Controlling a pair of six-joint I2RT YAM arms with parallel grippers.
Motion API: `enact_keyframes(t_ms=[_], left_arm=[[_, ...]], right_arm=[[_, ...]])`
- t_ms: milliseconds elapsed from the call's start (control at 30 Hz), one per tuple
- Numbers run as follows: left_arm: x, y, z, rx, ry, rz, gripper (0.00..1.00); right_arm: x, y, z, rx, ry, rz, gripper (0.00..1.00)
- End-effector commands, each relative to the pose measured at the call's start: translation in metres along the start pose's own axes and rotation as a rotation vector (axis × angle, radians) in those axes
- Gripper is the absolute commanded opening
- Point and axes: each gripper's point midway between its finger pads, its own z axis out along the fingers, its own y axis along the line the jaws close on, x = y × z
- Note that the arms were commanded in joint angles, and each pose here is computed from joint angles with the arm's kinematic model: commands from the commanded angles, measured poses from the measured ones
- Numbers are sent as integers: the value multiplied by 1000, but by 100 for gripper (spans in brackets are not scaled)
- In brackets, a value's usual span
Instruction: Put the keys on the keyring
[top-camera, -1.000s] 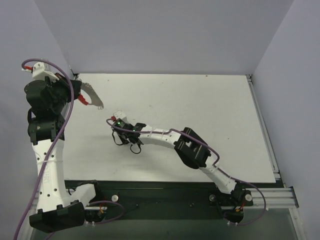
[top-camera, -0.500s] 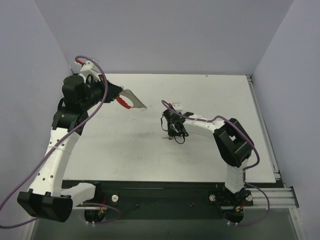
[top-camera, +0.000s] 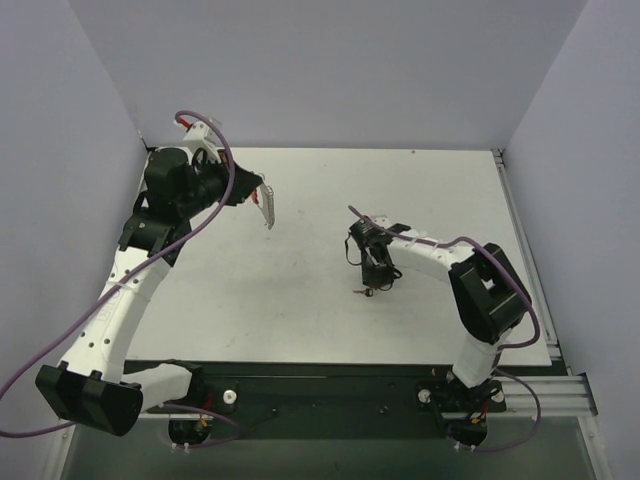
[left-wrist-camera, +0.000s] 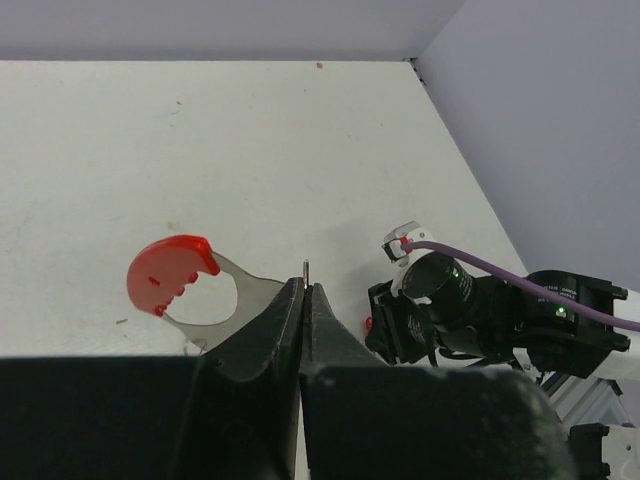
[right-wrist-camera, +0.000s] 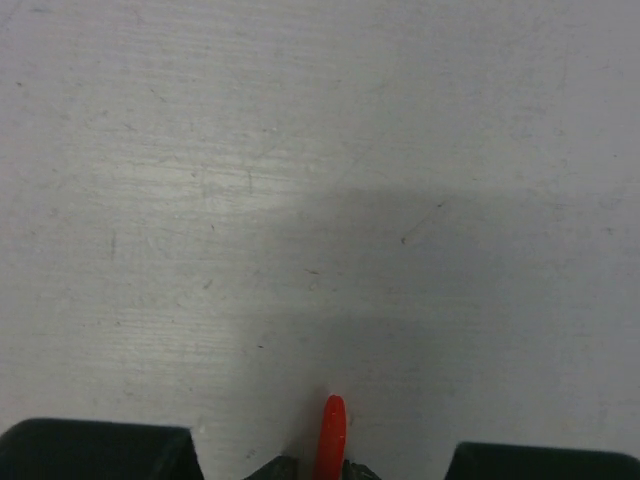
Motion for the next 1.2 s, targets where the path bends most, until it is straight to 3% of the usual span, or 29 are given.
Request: enact_keyframes(t_ms=[0, 33, 67, 133, 267, 467, 667, 800, 1167], left_arm=[[-34, -20, -4, 64, -108, 62, 0], [-34, -20, -4, 65, -106, 60, 0], [-33, -20, -4, 64, -102, 67, 0], [-34, -19, -3, 62, -101, 69, 0], [-36, -22, -4, 76, -109, 74, 0], [-28, -23, 0, 97, -85, 68, 0], [-22, -23, 5, 118, -75, 63, 0], [-21, -26, 7, 140, -67, 60, 0], [-13, -26, 10, 158, -57, 50, 0]], right_arm=[[-21, -21, -25, 55, -42, -50, 38], [-26, -20, -29, 50, -59, -63, 67], [-31, -19, -34, 45, -78, -76, 79], [-41, -18, -48, 25, -128, -72, 93], [-46, -19, -73, -41, -203, -23, 97], [-15, -20, -82, -231, -203, 148, 90], [27, -11, -60, -484, -145, 350, 79], [22, -4, -50, -597, -158, 413, 70], [16, -4, -13, -601, -135, 454, 39]])
